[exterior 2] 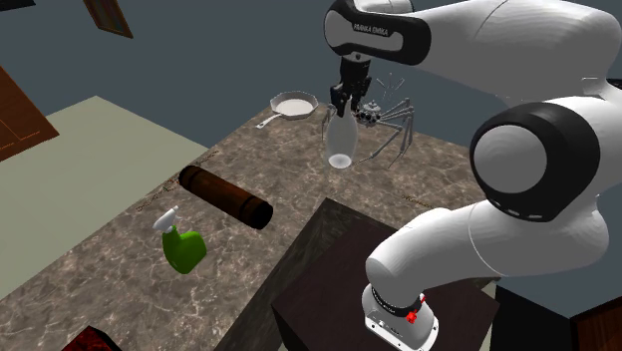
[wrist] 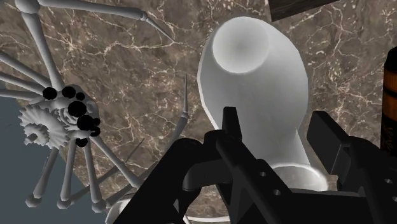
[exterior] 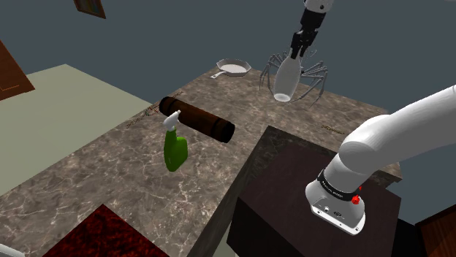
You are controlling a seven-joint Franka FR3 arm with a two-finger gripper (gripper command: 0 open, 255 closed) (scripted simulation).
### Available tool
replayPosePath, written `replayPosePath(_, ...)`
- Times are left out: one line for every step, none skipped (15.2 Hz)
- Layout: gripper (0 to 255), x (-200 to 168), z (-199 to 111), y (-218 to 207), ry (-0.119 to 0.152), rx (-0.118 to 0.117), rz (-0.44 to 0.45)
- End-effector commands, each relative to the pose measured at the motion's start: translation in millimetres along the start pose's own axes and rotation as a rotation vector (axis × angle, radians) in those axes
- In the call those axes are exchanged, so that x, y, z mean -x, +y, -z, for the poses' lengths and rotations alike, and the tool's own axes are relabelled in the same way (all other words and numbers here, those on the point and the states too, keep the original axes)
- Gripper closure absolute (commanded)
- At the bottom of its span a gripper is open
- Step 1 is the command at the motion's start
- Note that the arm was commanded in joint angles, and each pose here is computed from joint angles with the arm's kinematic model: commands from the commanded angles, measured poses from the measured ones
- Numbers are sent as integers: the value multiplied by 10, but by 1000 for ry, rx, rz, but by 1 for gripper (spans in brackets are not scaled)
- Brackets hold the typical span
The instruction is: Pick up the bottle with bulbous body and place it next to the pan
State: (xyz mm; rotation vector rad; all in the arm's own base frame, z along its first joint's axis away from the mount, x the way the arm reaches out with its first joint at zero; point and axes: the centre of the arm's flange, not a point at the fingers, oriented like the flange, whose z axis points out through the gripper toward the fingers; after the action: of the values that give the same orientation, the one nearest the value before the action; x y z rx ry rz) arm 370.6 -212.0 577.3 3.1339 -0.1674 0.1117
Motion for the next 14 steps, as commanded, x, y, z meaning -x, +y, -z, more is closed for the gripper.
replayPosePath(255,-11,102,-12,0,0,0)
replayPosePath(255,-15,154,-12,0,0,0)
replayPosePath(255,-19,207,-13,0,0,0)
replayPosePath(255,-23,260,-13,0,0,0)
replayPosePath(255,-26,312,-13,0,0,0)
replayPosePath(255,-30,365,-13,0,0,0)
replayPosePath(255,-34,418,-13,0,0,0)
replayPosePath(255,-38,470,-13,0,0,0)
replayPosePath(255,-41,523,-13,0,0,0)
replayPosePath(255,-45,576,-13,0,0,0)
replayPosePath(255,-49,628,-14,0,0,0)
replayPosePath(255,-53,681,-14,0,0,0)
replayPosePath(255,-56,734,-14,0,0,0)
replayPosePath(255,-60,786,-14,0,0,0)
